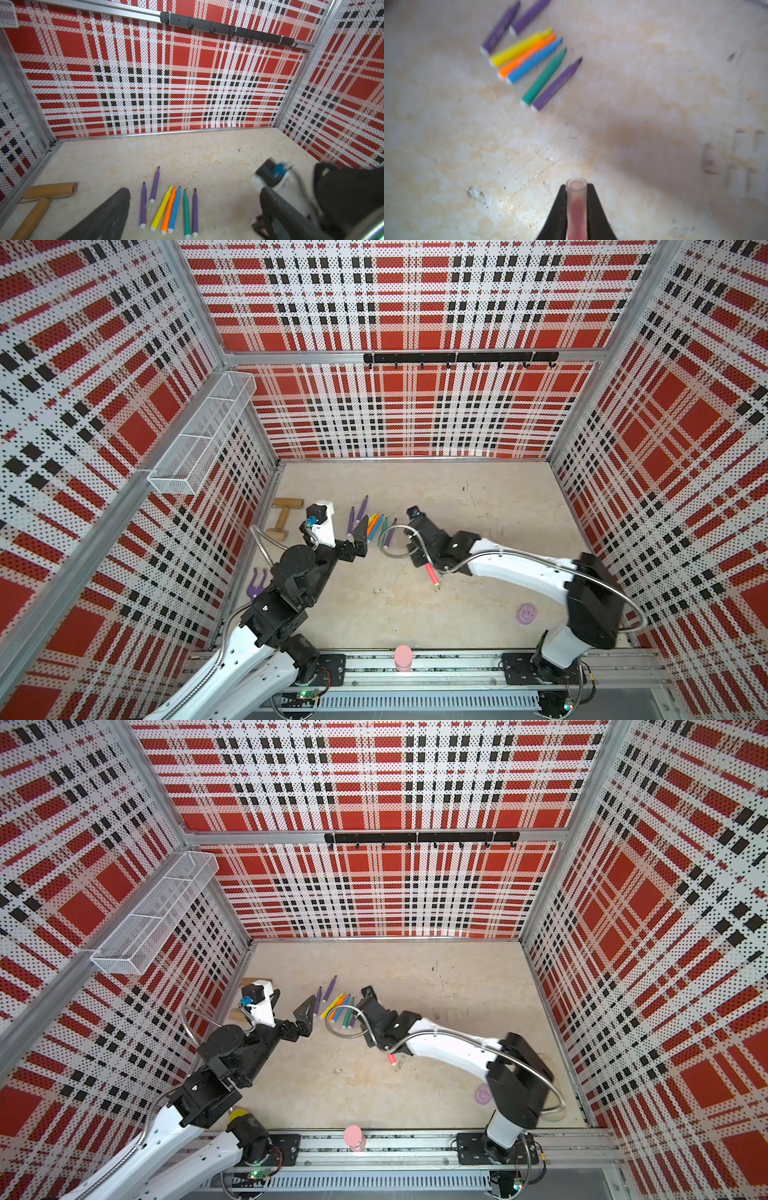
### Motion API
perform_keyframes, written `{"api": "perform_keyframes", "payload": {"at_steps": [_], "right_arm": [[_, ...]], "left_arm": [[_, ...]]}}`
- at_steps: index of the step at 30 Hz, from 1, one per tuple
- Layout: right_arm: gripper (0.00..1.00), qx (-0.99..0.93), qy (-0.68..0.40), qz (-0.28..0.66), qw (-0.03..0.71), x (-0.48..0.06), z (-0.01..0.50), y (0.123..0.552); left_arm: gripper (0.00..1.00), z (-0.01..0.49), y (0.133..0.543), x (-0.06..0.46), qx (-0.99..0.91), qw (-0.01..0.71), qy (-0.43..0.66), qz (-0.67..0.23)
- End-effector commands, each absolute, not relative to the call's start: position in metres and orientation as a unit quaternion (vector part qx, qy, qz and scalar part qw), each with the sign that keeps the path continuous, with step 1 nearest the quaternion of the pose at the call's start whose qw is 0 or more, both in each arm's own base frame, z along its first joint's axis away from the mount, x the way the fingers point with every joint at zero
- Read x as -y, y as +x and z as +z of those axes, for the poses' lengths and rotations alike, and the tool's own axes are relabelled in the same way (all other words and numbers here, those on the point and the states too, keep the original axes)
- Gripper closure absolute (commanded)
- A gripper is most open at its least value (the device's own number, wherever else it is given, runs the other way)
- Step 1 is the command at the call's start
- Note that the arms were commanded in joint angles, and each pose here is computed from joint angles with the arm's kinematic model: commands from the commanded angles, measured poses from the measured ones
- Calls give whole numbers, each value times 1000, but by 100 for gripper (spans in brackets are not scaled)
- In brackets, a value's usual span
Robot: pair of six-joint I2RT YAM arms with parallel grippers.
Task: Remove pen caps from pens
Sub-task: Pick up the pen from the bottom-center of the table, then open the pen cap on the pen.
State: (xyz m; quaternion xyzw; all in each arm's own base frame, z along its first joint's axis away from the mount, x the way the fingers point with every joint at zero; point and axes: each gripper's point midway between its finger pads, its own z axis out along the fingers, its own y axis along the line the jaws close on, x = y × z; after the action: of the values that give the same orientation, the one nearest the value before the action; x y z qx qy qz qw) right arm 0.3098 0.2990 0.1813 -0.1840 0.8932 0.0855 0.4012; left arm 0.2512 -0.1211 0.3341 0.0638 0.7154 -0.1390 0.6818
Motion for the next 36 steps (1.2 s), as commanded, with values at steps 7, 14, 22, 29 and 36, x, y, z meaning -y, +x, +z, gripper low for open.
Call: {"api": "perform_keyframes", "payload": {"at_steps": [7,14,22,29,36], "right_arm": [[93,-731,-231,270,582,-283,328,293],[91,-639,-287,356,619,-291,374,253],[91,-577,-286,436,629,-294,396,228],[90,-543,-272,490,626,-296,399,218],[90,-528,-268,510,624,-299,403,216]], "left_arm": [[1,333,228,172,-684,675,169,-219],[1,313,191,254,-650,576,330,-371],[2,299,188,276,-638,547,339,-423],[5,306,185,287,-614,543,337,-463],[10,292,189,306,-626,510,346,-477]]}}
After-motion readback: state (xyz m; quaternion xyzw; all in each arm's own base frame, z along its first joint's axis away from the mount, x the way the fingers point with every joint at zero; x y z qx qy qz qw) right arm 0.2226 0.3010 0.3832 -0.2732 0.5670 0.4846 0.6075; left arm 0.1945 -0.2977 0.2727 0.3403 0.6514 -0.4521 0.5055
